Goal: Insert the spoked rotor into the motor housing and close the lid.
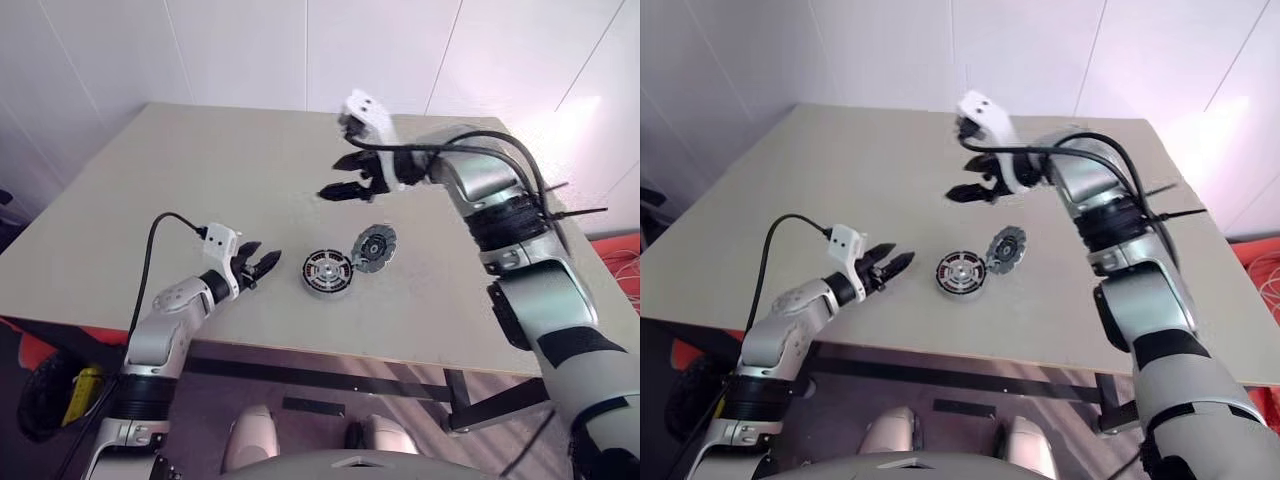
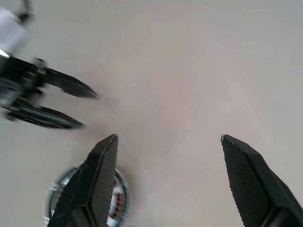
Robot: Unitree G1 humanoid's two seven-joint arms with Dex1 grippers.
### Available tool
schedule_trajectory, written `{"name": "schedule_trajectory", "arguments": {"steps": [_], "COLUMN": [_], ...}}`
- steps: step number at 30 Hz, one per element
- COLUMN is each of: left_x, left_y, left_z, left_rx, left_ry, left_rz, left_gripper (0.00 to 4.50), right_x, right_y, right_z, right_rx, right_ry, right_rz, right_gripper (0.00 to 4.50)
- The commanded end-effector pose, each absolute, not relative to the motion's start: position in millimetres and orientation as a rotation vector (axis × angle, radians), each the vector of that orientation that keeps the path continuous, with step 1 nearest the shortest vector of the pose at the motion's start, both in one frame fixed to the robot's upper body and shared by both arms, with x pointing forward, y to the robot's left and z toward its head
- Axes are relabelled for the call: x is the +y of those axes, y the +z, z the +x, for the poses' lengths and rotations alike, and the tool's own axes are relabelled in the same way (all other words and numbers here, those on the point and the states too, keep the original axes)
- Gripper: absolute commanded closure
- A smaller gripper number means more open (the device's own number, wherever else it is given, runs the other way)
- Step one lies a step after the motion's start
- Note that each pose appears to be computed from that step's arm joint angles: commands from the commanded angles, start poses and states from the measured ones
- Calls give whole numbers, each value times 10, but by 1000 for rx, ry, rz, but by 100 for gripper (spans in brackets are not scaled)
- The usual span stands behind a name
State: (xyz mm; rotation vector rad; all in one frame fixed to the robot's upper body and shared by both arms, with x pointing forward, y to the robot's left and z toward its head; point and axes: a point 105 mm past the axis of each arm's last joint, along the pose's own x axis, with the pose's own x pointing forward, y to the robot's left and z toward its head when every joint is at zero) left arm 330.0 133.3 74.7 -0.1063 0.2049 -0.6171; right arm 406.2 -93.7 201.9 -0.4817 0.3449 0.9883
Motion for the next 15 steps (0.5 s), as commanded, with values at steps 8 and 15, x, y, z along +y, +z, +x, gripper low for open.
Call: {"name": "schedule_trajectory", "arguments": {"steps": [8,15], "left_x": [1271,1257], "left_y": [933,894], "left_z": [3402,3331], "left_rx": [172,230], "left_ry": [-698,-765], "left_rz": [-72,-77], "left_gripper": [154,154], "right_x": [-1984,-1984], "right_y": [1676,1430], "right_z": [4012,3714], "right_rx": [328,380], "right_ry": [765,833], "right_rz": [-555,-516], "right_gripper": [410,446]}}
